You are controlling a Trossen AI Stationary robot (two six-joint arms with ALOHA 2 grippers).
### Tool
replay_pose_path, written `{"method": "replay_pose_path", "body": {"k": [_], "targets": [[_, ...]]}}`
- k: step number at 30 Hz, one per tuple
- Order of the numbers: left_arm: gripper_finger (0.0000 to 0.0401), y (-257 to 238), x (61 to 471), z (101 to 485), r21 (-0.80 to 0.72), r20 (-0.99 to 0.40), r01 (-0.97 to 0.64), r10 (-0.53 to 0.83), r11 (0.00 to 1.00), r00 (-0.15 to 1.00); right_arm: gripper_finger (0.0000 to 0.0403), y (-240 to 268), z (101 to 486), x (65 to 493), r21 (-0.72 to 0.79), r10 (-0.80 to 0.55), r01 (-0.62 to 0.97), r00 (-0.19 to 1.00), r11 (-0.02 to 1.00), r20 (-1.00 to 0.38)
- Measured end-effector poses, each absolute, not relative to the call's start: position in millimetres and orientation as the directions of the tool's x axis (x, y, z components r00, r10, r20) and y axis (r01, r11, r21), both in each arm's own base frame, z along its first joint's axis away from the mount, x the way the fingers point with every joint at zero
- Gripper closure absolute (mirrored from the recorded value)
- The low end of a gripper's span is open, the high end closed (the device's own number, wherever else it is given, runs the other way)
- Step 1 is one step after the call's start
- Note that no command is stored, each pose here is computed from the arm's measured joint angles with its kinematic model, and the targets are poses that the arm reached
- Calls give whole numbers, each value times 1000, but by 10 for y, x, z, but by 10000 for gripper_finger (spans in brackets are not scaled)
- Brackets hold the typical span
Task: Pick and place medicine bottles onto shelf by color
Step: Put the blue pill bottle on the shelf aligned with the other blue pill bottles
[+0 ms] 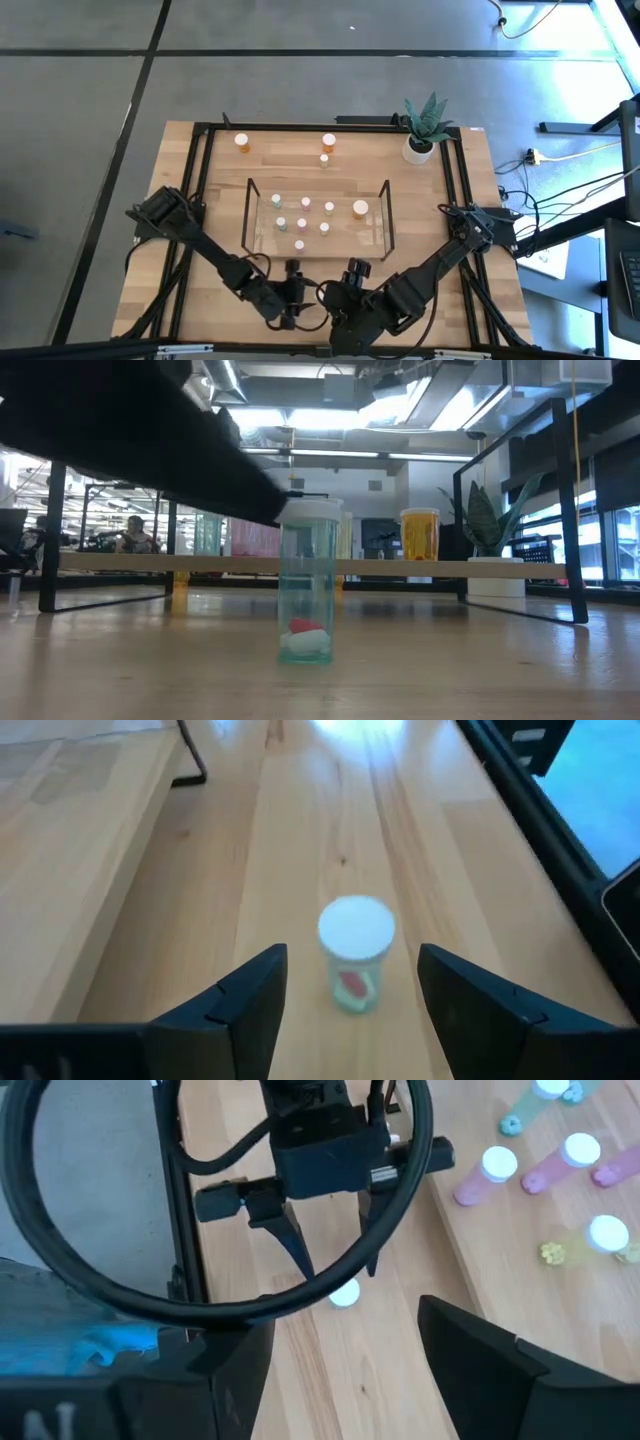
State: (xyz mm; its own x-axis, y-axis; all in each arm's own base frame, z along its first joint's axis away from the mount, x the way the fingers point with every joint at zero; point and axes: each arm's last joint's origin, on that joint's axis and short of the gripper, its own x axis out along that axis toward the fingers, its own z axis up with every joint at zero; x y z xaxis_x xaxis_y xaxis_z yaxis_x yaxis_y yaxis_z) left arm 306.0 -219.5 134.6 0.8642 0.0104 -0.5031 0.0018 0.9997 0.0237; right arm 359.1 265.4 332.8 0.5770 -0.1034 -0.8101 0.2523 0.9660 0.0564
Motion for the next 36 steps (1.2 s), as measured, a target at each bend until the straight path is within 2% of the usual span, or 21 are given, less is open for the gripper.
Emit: {"method": "replay_pose_path", "body": {"k": [16, 36], "targets": [[182, -2219, 3141, 1289, -45, -451, -2, -19, 999, 892, 154, 2646, 3332, 3597, 41, -127, 263, 590, 964, -797], [182, -2231, 3157, 1244, -35, -438, 8, -23, 999, 899, 154, 2640, 3335, 3600, 28, -146, 271, 598, 962, -788]]}}
